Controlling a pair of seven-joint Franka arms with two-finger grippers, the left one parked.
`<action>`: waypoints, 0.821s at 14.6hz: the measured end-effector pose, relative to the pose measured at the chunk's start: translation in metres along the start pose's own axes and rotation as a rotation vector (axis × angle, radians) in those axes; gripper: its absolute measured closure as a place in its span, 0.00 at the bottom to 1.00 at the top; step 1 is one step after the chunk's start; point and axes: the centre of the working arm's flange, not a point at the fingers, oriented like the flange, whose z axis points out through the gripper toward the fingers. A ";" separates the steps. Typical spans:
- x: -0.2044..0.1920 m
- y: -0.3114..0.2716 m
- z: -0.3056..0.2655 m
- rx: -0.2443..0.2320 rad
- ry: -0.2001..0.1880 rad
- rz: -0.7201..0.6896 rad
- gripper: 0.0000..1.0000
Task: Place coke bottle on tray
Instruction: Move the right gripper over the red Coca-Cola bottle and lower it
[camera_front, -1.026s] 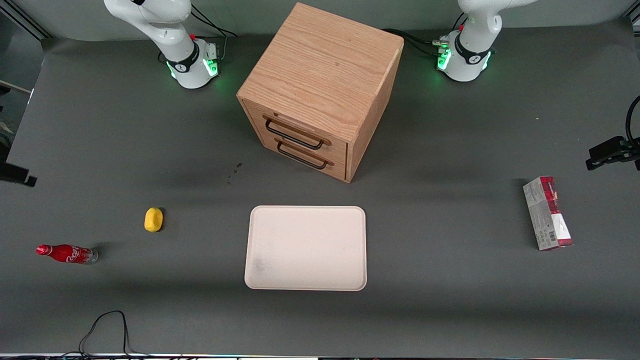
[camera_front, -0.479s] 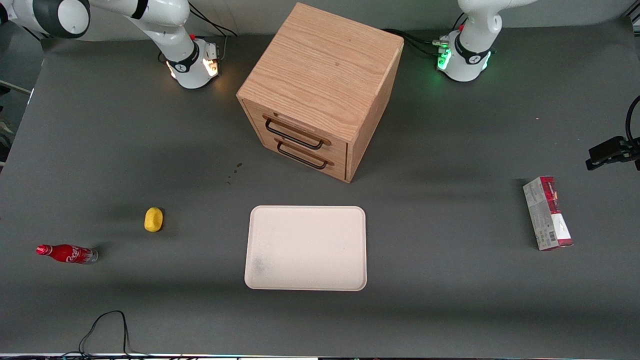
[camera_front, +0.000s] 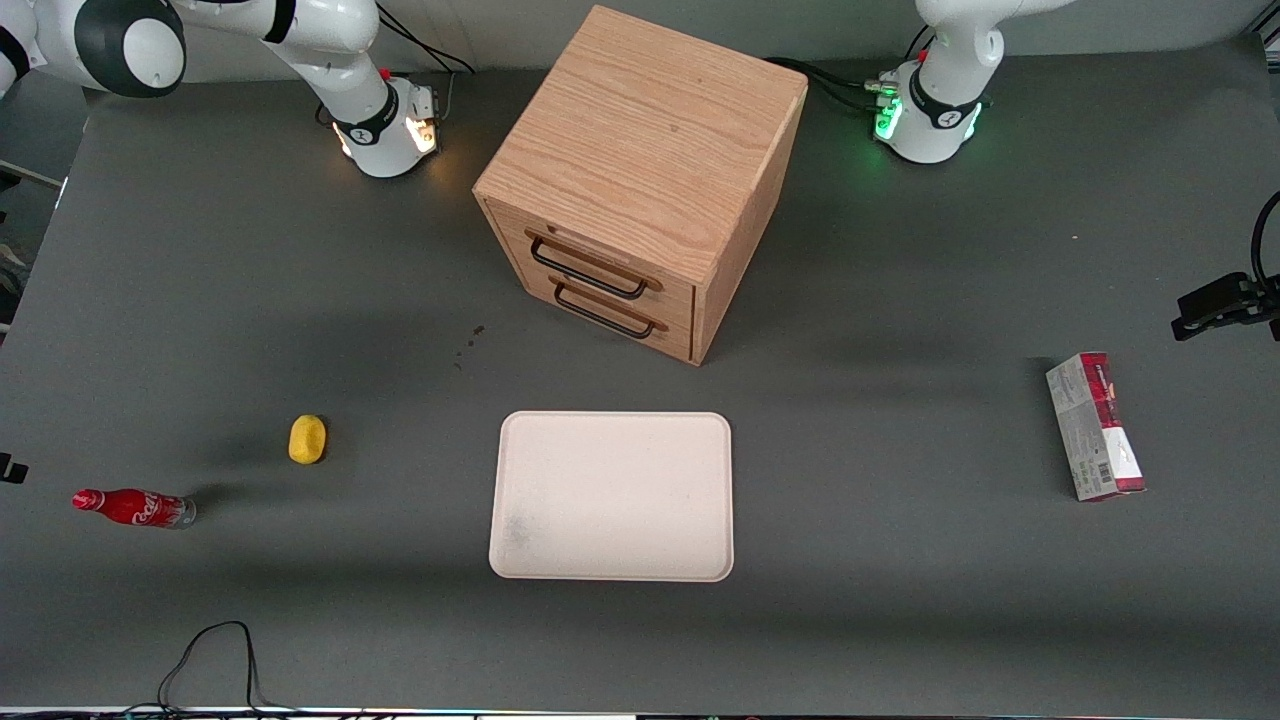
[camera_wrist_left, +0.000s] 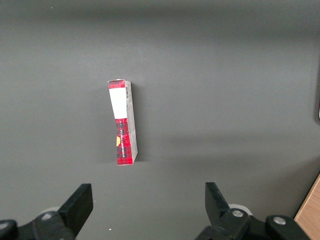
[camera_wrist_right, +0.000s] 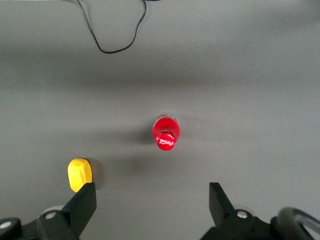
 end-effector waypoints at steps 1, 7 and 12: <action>0.002 0.000 0.009 0.003 -0.008 -0.001 0.00; 0.016 0.006 0.086 0.018 -0.054 0.000 0.00; 0.022 0.012 0.135 0.021 -0.070 0.004 0.00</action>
